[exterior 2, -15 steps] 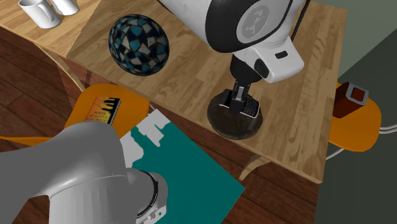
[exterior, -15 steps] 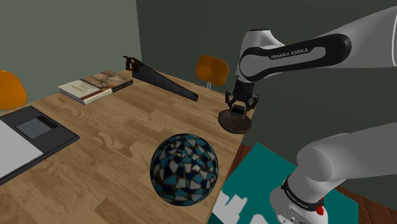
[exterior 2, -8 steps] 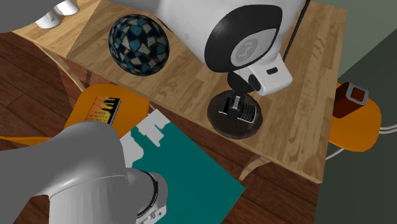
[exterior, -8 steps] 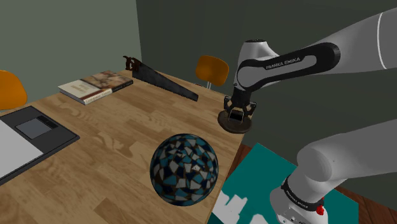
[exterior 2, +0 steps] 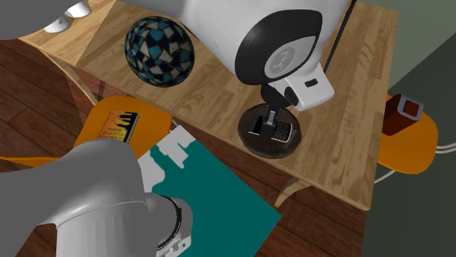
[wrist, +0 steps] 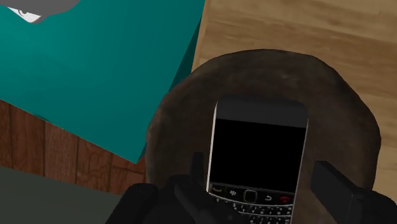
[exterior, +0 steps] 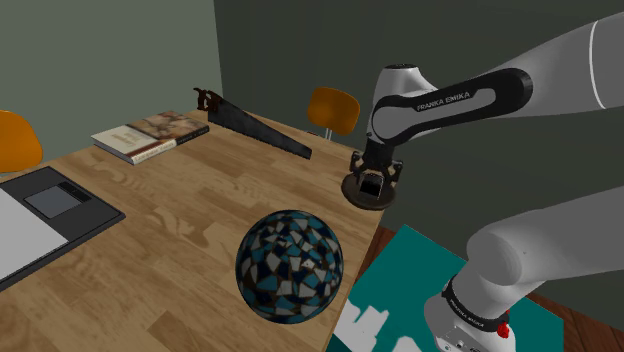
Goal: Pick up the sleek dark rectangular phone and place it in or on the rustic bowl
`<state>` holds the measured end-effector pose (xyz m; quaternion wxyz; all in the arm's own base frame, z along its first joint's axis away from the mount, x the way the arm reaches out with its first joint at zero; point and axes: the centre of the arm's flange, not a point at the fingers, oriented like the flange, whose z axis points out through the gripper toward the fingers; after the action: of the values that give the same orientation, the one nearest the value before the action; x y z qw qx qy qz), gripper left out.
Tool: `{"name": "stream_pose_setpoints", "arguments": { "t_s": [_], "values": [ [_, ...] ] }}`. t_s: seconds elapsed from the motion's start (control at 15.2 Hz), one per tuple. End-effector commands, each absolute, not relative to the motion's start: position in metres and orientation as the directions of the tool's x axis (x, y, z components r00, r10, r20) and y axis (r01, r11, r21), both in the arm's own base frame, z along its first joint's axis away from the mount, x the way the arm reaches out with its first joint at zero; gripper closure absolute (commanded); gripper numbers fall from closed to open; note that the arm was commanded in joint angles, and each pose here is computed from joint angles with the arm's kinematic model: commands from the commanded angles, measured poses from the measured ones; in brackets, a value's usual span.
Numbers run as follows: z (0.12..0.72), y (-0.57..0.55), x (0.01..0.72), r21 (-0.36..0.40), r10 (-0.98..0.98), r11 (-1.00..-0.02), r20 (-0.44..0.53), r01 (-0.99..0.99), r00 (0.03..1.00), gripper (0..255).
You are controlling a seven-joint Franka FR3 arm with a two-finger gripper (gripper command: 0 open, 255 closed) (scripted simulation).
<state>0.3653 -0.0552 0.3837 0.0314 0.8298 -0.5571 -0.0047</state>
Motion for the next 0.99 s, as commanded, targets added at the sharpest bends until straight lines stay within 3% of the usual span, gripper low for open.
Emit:
{"name": "stream_pose_setpoints", "arguments": {
  "t_s": [0.0,0.26,0.53,0.92],
  "values": [
    [0.384,-0.055,0.365,0.058,-0.925,-0.377,0.027,-0.924,0.379,0],
    [0.384,-0.055,0.365,0.058,-0.925,-0.377,0.027,-0.924,0.379,0],
    [0.434,-0.053,0.367,0.058,-0.925,-0.377,0.027,-0.924,0.379,0],
    [0.434,-0.053,0.367,0.058,-0.925,-0.377,0.027,-0.924,0.379,0]
  ]
}}
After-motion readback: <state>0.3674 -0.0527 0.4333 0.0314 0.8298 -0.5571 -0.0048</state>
